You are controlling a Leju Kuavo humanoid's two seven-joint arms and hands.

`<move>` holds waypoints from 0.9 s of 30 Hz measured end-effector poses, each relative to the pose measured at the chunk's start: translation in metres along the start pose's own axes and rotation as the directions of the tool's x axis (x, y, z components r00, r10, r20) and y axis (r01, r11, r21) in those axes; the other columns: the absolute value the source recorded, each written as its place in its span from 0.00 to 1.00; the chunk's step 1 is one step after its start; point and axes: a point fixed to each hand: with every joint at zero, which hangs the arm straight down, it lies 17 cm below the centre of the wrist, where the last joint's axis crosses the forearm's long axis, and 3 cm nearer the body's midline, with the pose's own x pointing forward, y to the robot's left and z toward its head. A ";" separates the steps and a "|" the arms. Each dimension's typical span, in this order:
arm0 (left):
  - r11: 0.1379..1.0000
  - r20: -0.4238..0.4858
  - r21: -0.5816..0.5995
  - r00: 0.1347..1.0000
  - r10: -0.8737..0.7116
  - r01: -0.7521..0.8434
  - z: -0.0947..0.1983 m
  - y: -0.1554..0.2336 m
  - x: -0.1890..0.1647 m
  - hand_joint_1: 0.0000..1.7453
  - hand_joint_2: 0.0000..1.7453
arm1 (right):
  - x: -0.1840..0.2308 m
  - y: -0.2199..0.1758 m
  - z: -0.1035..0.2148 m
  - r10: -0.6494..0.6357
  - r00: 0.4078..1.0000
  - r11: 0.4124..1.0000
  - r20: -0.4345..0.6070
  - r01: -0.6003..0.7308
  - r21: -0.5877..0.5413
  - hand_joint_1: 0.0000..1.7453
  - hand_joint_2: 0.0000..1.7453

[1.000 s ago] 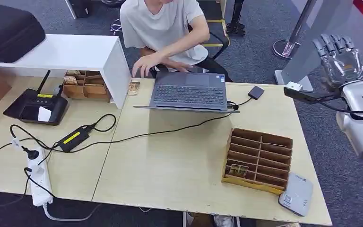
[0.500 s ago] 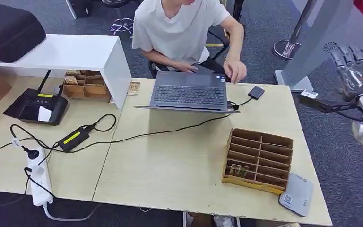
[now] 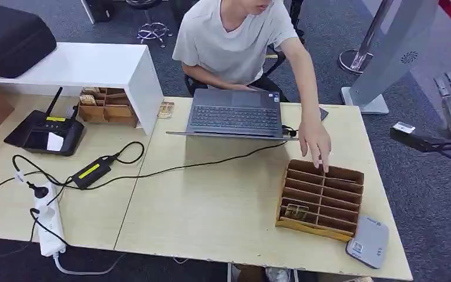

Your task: Pass the card to the sensor for recognition and then transmit it.

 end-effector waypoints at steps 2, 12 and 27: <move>1.000 -0.001 0.000 1.000 0.003 -0.003 0.000 0.000 -0.001 0.00 1.00 | -0.009 0.009 0.007 0.005 1.000 1.000 -0.019 -0.004 0.018 0.00 1.00; 1.000 0.000 0.008 1.000 0.009 -0.009 0.000 0.003 0.000 0.00 1.00 | -0.047 0.053 0.042 0.025 0.992 0.992 -0.124 -0.009 0.123 0.00 1.00; 1.000 -0.004 0.013 1.000 0.013 -0.013 0.000 0.004 -0.001 0.00 1.00 | -0.084 0.096 0.081 0.071 0.973 0.961 -0.220 -0.008 0.275 0.00 1.00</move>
